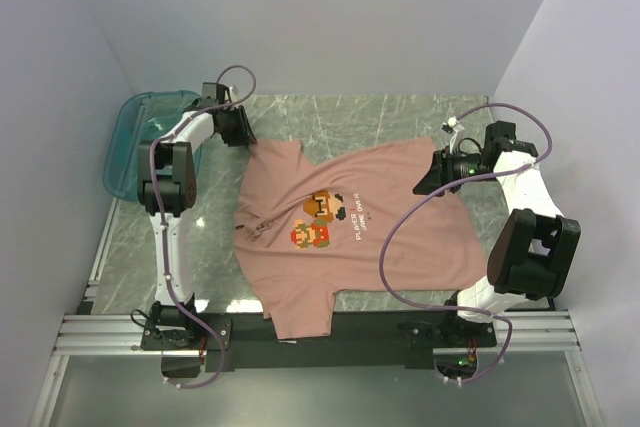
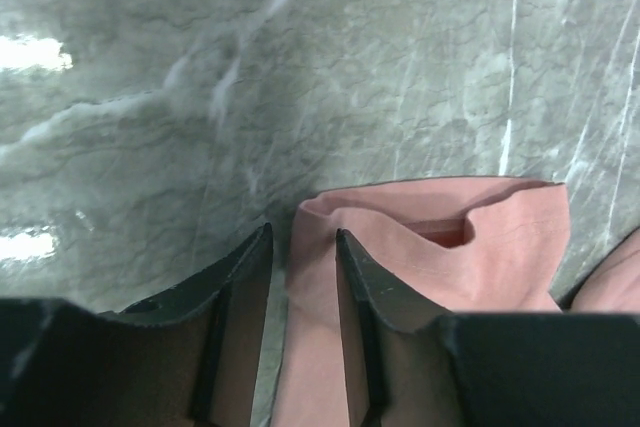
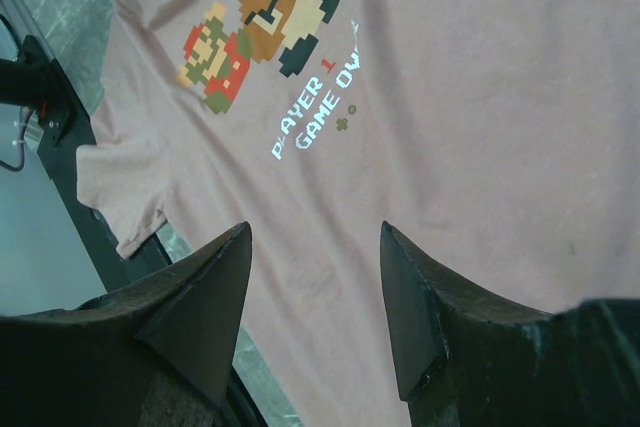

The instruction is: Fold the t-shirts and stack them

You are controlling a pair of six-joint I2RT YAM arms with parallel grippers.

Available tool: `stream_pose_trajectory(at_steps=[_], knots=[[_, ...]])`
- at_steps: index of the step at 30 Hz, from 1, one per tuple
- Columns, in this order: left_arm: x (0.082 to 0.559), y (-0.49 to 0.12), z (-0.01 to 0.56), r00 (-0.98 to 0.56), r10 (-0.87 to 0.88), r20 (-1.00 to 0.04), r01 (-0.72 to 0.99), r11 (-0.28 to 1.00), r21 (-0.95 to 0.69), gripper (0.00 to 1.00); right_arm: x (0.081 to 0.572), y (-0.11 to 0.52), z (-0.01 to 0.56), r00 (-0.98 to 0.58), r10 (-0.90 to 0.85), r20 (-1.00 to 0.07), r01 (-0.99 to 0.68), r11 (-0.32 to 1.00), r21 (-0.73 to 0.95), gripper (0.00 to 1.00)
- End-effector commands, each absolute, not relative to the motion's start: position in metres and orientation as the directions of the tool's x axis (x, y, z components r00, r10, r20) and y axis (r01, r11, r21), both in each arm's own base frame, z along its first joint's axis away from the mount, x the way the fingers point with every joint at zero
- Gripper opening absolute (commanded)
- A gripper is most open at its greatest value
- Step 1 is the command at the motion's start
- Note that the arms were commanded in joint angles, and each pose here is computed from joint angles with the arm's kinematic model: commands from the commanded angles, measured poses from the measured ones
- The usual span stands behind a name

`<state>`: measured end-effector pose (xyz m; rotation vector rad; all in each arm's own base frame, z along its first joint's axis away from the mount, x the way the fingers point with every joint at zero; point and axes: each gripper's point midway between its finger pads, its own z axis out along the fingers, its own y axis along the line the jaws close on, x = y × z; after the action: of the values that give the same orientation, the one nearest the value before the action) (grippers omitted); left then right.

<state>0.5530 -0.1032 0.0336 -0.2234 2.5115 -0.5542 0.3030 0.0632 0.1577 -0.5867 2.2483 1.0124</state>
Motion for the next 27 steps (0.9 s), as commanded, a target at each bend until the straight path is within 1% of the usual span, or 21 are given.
stream_pose_trajectory(at_steps=[1, 4, 5, 6, 9, 10, 12, 13, 14, 15, 16, 17, 18, 21, 24, 27], knots=[[0.552, -0.113, 0.031, -0.853, -0.238, -0.464, 0.002, 0.888, -0.459, 0.37, 0.312, 0.061, 0.173, -0.685, -0.148, -0.713, -0.63, 0.611, 0.479, 0.61], [0.556, -0.113, 0.034, -0.846, -0.239, -0.476, 0.007, 0.889, -0.458, 0.21, 0.313, 0.059, 0.171, -0.69, -0.15, -0.708, -0.625, 0.617, 0.478, 0.61], [0.557, -0.112, 0.036, -0.843, -0.242, -0.48, 0.005, 0.89, -0.456, 0.04, 0.313, 0.059, 0.17, -0.693, -0.148, -0.705, -0.621, 0.62, 0.48, 0.61], [0.559, -0.111, 0.042, -0.836, -0.243, -0.493, 0.008, 0.891, -0.454, 0.0, 0.313, 0.058, 0.169, -0.694, -0.149, -0.704, -0.618, 0.625, 0.477, 0.61], [0.561, -0.108, 0.066, -0.801, -0.263, -0.538, 0.016, 0.889, -0.457, 0.0, 0.322, 0.051, 0.163, -0.713, -0.139, -0.688, -0.58, 0.668, 0.466, 0.61], [0.567, -0.108, 0.097, -0.751, -0.27, -0.603, 0.051, 0.886, -0.46, 0.0, 0.335, 0.041, 0.158, -0.702, -0.157, -0.695, -0.563, 0.721, 0.405, 0.61], [0.561, -0.107, 0.116, -0.723, -0.285, -0.63, 0.065, 0.879, -0.473, 0.0, 0.355, 0.026, 0.157, -0.723, -0.124, -0.68, -0.475, 0.803, 0.359, 0.61], [0.559, -0.108, 0.142, -0.688, -0.292, -0.664, 0.092, 0.873, -0.479, 0.0, 0.374, 0.015, 0.159, -0.697, -0.118, -0.708, -0.448, 0.842, 0.3, 0.61], [0.559, -0.11, 0.154, -0.662, -0.296, -0.688, 0.117, 0.866, -0.485, 0.0, 0.394, -0.004, 0.155, -0.722, -0.083, -0.687, -0.348, 0.902, 0.256, 0.61], [0.551, -0.112, 0.15, -0.672, -0.31, -0.673, 0.11, 0.856, -0.504, 0.0, 0.406, -0.013, 0.154, -0.724, -0.068, -0.687, -0.31, 0.921, 0.235, 0.61], [0.546, -0.117, 0.164, -0.66, -0.313, -0.683, 0.142, 0.841, -0.522, 0.0, 0.417, -0.021, 0.152, -0.729, -0.059, -0.682, -0.281, 0.934, 0.219, 0.61], [0.545, -0.119, 0.167, -0.651, -0.317, -0.69, 0.155, 0.834, -0.53, 0.0, 0.439, -0.03, 0.15, -0.737, -0.037, -0.675, -0.241, 0.947, 0.212, 0.61], [0.541, -0.121, 0.161, -0.666, -0.321, -0.674, 0.151, 0.826, -0.543, 0.0, 0.45, -0.039, 0.147, -0.745, -0.028, -0.667, -0.209, 0.959, 0.193, 0.61], [0.534, -0.126, 0.151, -0.69, -0.324, -0.647, 0.152, 0.809, -0.567, 0.0, 0.485, -0.047, 0.134, -0.762, 0.002, -0.648, -0.176, 0.962, 0.21, 0.61], [0.532, -0.127, 0.146, -0.702, -0.326, -0.633, 0.147, 0.804, -0.577, 0.0, 0.509, -0.051, 0.112, -0.812, 0.019, -0.583, -0.142, 0.963, 0.229, 0.56], [0.533, -0.128, 0.151, -0.702, -0.326, -0.633, 0.151, 0.8, -0.58, 0.0, 0.532, -0.054, 0.097, -0.823, 0.025, -0.568, -0.131, 0.964, 0.233, 0.55]])
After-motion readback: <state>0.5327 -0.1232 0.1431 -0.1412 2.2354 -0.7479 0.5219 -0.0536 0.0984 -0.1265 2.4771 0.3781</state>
